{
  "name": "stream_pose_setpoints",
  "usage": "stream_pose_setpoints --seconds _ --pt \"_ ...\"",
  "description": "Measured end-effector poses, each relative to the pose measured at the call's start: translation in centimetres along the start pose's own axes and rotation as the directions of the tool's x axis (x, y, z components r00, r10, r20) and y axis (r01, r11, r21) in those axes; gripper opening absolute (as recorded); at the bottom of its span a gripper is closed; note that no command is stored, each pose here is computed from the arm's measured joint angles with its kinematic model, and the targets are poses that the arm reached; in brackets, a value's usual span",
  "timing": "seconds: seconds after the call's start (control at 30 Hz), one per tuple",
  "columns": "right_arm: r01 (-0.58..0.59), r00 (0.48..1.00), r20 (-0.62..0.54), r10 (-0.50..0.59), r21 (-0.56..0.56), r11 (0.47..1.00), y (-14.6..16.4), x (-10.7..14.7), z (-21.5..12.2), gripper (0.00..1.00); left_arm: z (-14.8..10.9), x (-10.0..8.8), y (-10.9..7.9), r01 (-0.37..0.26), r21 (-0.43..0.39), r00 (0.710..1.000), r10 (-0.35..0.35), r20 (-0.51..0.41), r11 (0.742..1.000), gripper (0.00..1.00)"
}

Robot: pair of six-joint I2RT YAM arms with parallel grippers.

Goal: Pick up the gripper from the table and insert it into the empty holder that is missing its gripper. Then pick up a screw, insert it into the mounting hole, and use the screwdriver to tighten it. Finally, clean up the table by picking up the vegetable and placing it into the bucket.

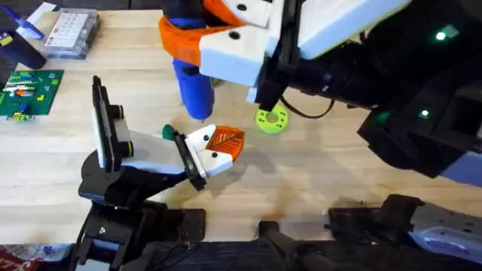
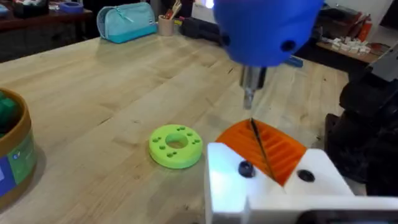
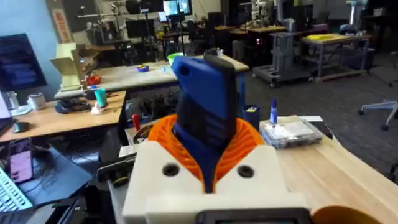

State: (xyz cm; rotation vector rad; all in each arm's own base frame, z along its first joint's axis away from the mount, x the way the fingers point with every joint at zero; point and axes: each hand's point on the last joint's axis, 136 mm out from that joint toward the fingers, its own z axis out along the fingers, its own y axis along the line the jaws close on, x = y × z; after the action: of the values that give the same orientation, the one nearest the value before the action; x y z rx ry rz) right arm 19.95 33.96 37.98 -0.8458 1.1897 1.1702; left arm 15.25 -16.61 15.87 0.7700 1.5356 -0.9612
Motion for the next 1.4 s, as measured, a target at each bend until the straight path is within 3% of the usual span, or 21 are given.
stream_pose_setpoints --seconds 0.17,1.03,1.4 --pt "0.01 1.0 0.026 -0.01 -0.02 1.0 0.4 -0.4 -0.1 0.036 0.0 0.0 0.0 0.0 0.0 1.0 0.0 0.0 1.0 0.016" --pt "-0.066 0.997 -0.047 0.065 -0.02 0.998 -0.1 3.2 0.0 0.037 0.0 0.0 0.0 0.0 0.0 1.0 0.0 0.0 1.0 0.016" --pt "-0.066 0.997 -0.048 0.064 -0.03 0.997 0.1 3.3 0.0 0.038 0.0 0.0 0.0 0.0 0.0 1.0 0.0 0.0 1.0 0.016"
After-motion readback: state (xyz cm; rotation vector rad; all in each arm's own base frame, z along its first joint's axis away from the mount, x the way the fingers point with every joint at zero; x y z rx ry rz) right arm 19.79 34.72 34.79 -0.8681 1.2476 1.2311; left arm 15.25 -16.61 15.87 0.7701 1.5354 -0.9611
